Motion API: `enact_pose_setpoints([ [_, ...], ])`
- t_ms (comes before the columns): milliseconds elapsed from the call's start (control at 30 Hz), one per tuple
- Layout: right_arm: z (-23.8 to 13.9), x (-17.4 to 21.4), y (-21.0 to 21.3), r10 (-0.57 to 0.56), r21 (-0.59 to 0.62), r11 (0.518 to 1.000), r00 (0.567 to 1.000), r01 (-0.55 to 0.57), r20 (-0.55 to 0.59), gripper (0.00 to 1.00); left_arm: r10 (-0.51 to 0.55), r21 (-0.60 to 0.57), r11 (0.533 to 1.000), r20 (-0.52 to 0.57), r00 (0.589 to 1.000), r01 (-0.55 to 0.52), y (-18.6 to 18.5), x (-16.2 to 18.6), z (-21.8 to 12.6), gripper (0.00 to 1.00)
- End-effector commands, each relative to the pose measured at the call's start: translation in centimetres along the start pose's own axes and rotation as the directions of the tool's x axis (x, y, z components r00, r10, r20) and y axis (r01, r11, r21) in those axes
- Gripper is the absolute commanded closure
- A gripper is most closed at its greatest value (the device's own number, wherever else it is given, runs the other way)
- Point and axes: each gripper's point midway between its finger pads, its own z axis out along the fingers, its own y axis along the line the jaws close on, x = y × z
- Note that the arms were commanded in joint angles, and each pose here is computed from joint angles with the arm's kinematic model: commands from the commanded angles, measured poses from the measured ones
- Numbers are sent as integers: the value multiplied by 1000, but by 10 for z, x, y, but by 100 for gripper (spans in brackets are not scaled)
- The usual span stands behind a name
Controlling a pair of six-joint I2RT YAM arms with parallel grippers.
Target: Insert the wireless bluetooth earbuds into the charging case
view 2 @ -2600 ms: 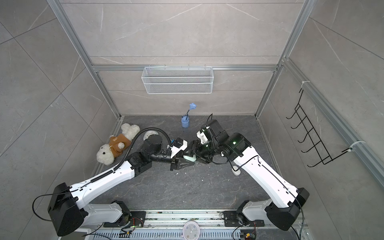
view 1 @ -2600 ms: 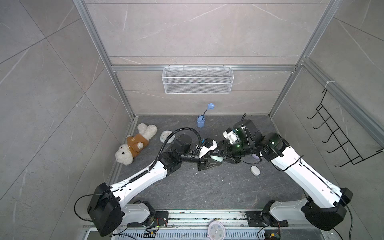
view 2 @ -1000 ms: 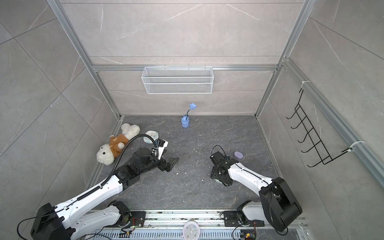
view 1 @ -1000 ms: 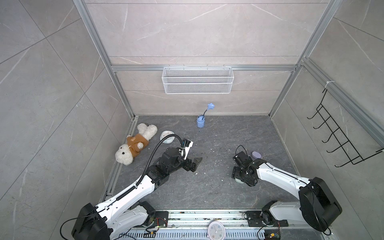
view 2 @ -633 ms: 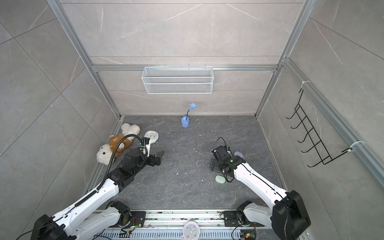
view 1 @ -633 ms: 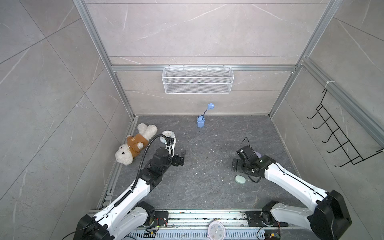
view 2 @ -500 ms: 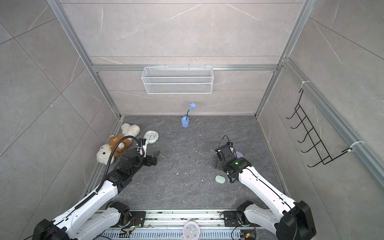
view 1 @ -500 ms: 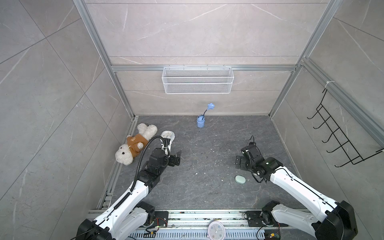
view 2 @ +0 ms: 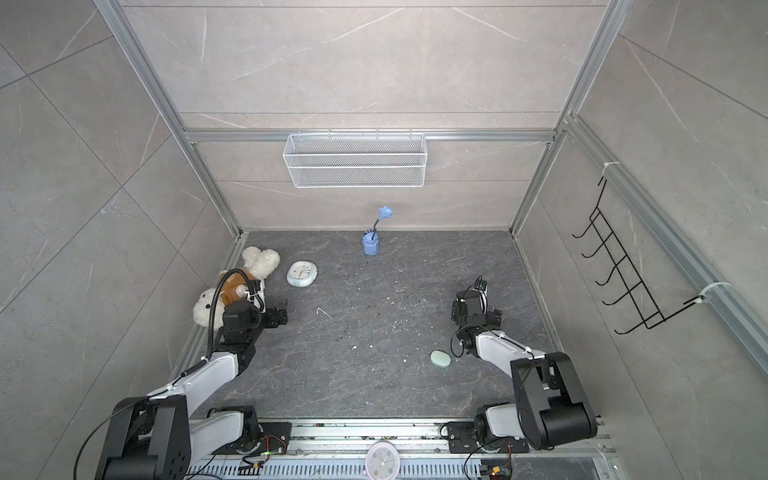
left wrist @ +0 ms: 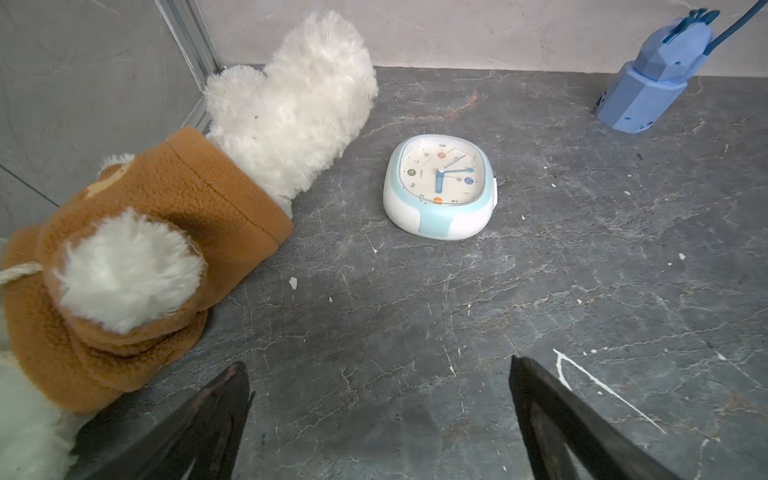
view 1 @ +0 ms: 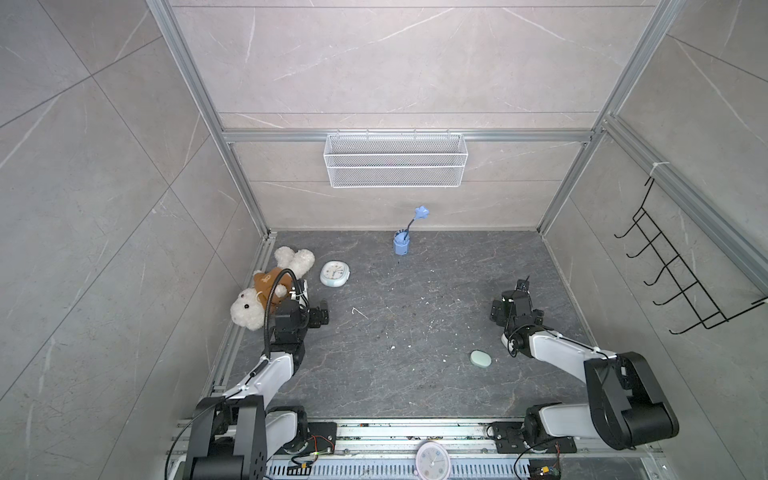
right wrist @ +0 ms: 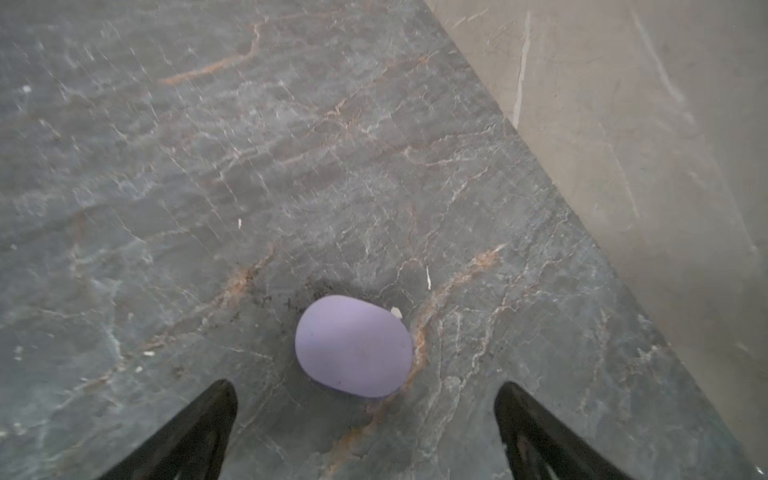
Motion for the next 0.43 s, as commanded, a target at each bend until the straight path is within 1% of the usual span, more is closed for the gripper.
enact_pose_setpoints([
  [0,-10,-56,13,42,-88,996,966,-20,255,0,52,-11,999,160,986,-50,4,-43,3,1],
  [33,-11,-57,14,39,-99,995,964,-13,263,0,52,-2,999,184,982,-52,5,-46,2,1],
  [67,-9,-60,11,46,-75,997,960,-26,278,0,49,-4,999,204,978,-49,6,-49,2,1],
  [100,-5,-64,4,56,-23,998,958,-51,281,0,47,-2,999,216,975,-48,6,-52,2,1],
  [133,-1,-63,-1,54,29,998,964,-63,260,0,43,-3,999,204,978,-43,7,-51,4,1],
  [167,1,-63,-2,46,53,997,969,-60,244,0,39,-3,999,202,979,-40,8,-52,4,1],
  [200,1,-64,2,35,43,998,968,-47,248,0,39,-3,999,206,978,-39,8,-51,4,1],
  [267,0,-62,13,16,-22,1000,969,-11,247,2,38,-4,999,212,977,-38,8,-51,2,1],
  [333,1,-63,5,32,28,999,969,-41,244,0,36,-7,999,215,976,-36,9,-50,1,1],
  [400,-2,-63,4,42,17,999,965,-48,258,0,37,-7,999,215,976,-36,9,-50,1,1],
])
